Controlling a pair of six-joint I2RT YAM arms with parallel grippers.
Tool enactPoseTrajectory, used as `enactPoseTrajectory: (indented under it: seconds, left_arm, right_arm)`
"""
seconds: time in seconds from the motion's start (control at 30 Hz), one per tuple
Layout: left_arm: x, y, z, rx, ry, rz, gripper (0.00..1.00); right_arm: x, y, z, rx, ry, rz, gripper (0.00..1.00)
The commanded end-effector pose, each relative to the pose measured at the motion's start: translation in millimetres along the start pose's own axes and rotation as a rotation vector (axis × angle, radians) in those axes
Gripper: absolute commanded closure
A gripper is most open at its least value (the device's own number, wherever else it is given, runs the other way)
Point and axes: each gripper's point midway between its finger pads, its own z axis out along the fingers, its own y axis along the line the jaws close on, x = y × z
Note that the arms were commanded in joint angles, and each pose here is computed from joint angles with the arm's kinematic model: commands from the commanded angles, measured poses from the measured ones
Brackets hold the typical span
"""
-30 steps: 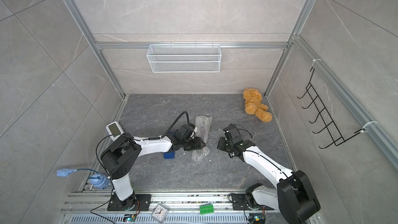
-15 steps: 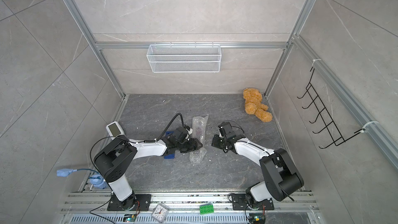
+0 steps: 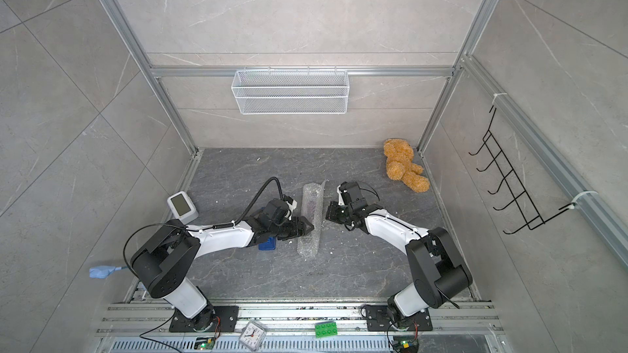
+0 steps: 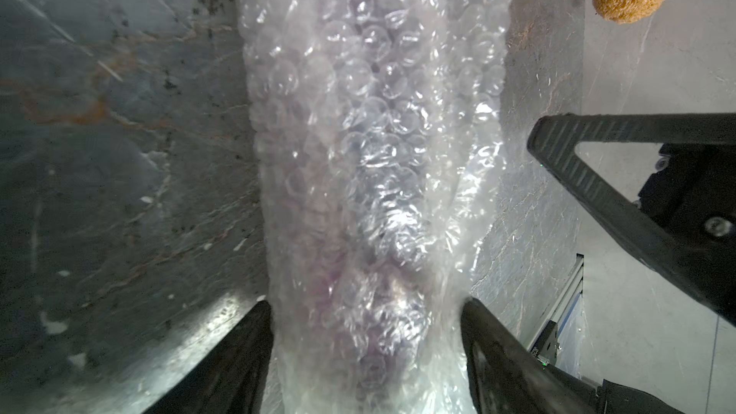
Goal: Wrap wine bottles in bubble wrap
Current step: Adjust the bubble wrap at the center of the board, then stick the tape on the bubble wrap.
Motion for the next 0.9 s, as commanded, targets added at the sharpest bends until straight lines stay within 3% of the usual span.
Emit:
enactPoseTrajectory:
  seconds: [0.0, 0.53, 0.73, 0.87]
  left_arm:
    - [-2.1, -2.4, -10.6, 0.013, -0.008, 0.031, 0.26]
    - [0.3, 5.3, -18.7, 0.002, 0.006, 0.069, 0.28]
    - [-2.5, -3.1, -22.4, 0.023, 0.015, 0.125, 0.28]
    - [0.2, 9.8, -18.7, -0.022, 0.038, 0.099, 0.29]
  right_arm:
    - [-4.0, 18.6, 3.0, -0.039, 0.010, -0.032, 1.00]
    - [-12.4, 45.5, -43.1, -0.052, -0.021, -0.133, 1.00]
    - [-12.9, 65.1, -61.4, -0.136, -0.039, -0.235, 1.00]
    - [-13.1, 69.7, -62.4, -0.175, -0.052, -0.253, 1.00]
